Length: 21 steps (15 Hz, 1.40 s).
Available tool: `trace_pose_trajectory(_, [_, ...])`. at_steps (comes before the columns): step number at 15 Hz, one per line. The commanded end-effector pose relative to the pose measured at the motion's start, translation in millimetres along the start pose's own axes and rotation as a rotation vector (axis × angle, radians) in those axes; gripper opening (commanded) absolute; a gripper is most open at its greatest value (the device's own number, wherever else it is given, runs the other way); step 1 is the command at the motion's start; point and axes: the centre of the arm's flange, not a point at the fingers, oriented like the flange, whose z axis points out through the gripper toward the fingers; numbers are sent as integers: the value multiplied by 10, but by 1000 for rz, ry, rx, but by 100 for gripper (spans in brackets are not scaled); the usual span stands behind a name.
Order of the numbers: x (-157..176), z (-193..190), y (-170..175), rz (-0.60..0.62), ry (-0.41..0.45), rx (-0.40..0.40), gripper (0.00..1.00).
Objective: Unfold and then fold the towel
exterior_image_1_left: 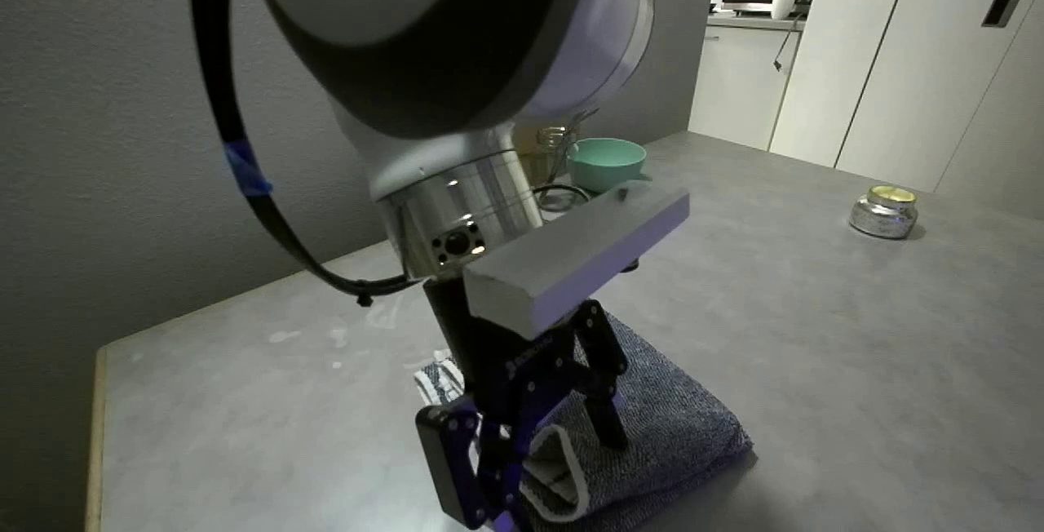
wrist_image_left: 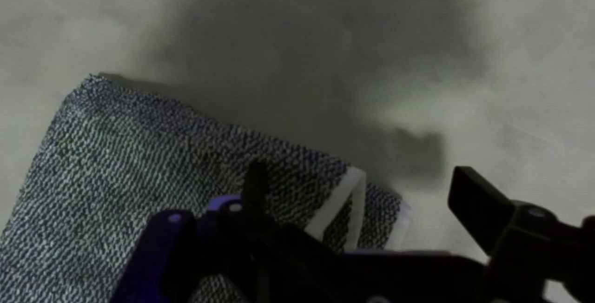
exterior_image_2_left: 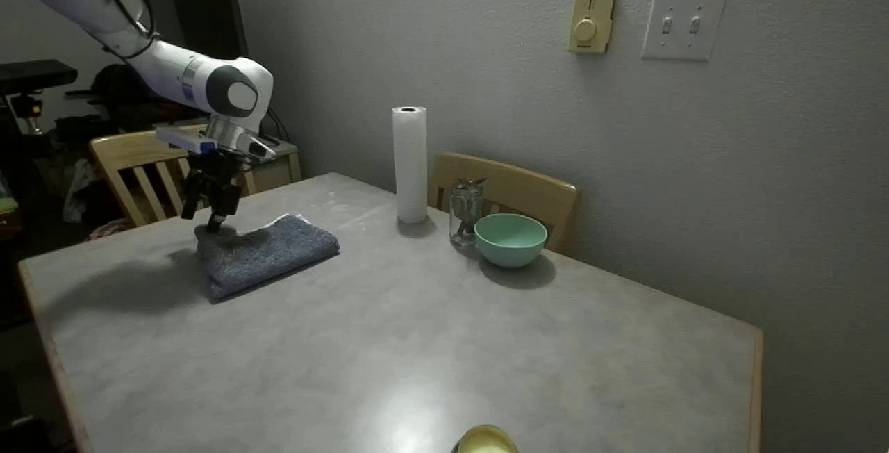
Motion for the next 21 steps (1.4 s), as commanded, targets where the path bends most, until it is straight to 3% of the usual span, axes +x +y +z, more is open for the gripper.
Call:
trace_pose_trajectory(1, [-264,165,211,54,-46,15,100])
trace_pose_trajectory(8, [-286,213,311,114,-74,-25,100])
trace_pose_trajectory(15, [-185,66,324,131,46,-103,100])
trace_pose_trajectory(21, [-113,29,271,102,100,-97,100])
